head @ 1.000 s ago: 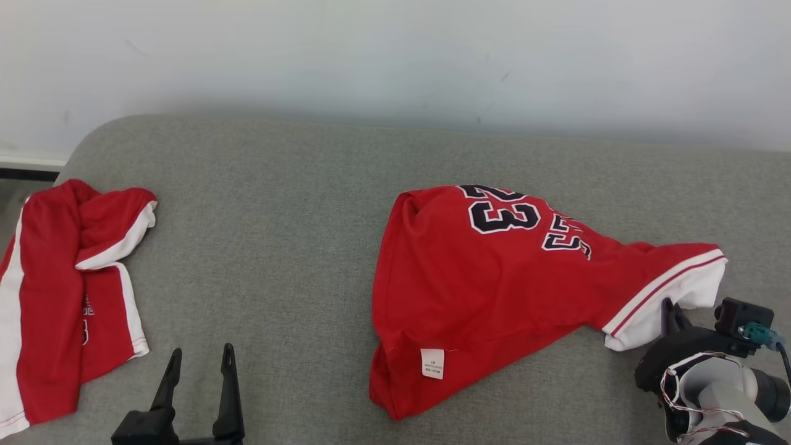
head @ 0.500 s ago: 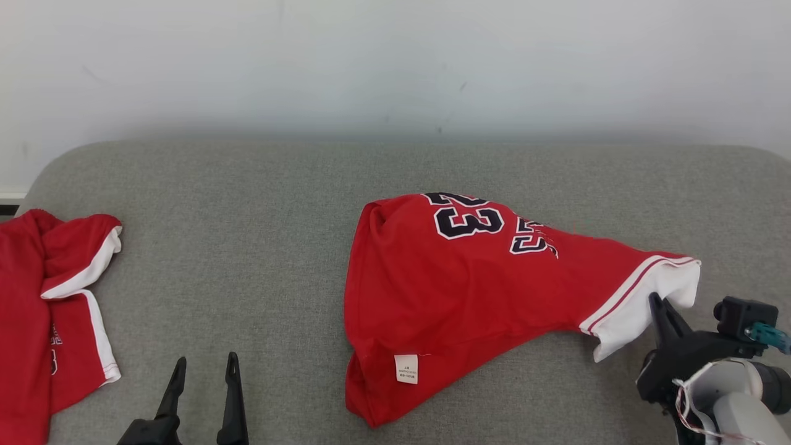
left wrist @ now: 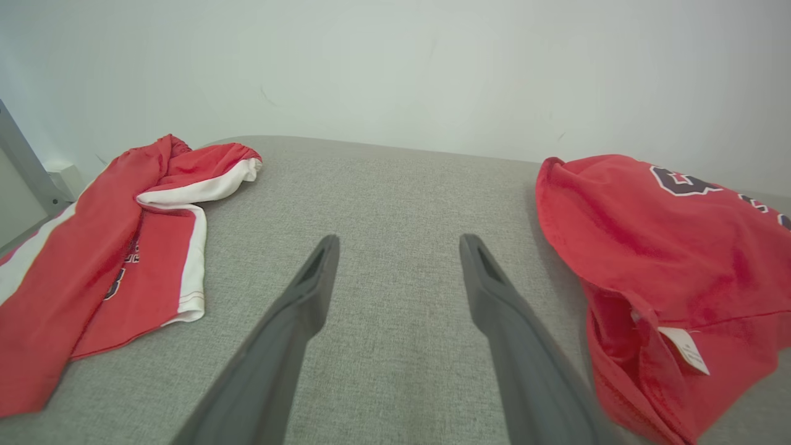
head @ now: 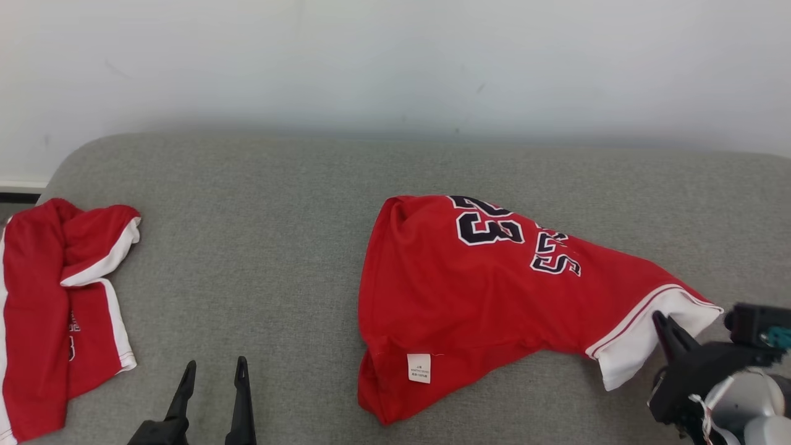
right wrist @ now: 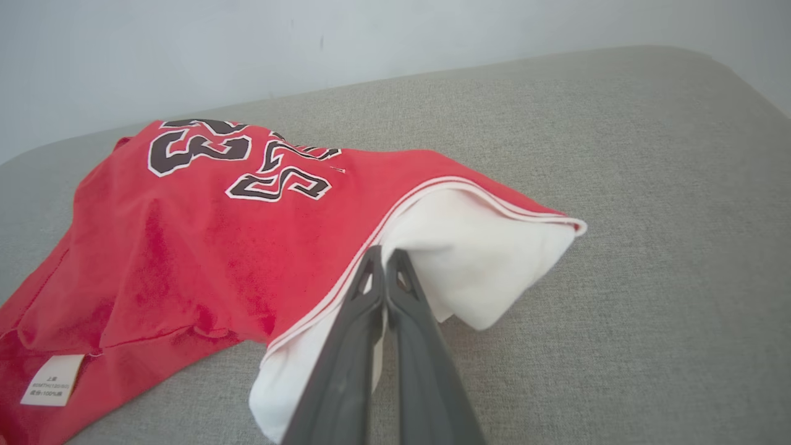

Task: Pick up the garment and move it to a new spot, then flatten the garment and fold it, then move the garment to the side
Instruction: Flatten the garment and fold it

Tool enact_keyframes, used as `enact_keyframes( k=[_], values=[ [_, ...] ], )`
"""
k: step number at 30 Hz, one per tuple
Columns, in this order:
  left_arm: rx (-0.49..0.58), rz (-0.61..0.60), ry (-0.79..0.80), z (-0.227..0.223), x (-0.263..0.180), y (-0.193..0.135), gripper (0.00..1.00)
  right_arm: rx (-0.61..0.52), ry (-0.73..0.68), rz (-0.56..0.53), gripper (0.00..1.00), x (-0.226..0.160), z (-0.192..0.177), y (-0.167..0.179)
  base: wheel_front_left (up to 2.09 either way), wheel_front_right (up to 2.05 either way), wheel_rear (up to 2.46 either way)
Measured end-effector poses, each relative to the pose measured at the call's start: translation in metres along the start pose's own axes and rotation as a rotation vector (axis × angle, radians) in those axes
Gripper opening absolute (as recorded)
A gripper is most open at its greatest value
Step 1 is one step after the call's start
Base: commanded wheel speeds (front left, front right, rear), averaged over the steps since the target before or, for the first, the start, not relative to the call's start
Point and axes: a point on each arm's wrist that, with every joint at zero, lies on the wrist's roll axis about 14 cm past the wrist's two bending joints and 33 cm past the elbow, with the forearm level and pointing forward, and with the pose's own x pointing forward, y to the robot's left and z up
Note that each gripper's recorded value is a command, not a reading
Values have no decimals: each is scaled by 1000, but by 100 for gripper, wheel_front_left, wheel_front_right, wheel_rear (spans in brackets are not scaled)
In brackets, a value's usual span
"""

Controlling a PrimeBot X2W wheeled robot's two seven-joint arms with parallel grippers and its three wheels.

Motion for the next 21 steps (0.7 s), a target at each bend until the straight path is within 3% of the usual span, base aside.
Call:
enact_keyframes(
  k=[8, 16, 17, 18, 19, 21],
  values=[
    [-6, 14, 2, -1, 0, 4, 100, -84, 69, -12, 0, 43, -7, 0, 0, 0, 0],
    [-4, 47, 18, -6, -3, 15, 100, -110, 21, -24, 0, 78, -8, 0, 0, 0, 0],
    [-3, 49, 21, -6, -3, 16, 100, -122, 14, -24, 18, 80, -8, 1, 0, 0, 0],
    [-3, 52, 22, -7, -3, 17, 100, -123, -7, -21, 65, 81, -6, 2, 0, 0, 0],
    [-3, 55, 22, -7, -3, 18, 100, -123, -24, -20, 100, 82, -4, 3, 0, 0, 0],
    [-2, 57, 21, -6, -3, 19, 100, -122, -49, -17, 100, 83, 0, 4, 0, 0, 0]
  ],
)
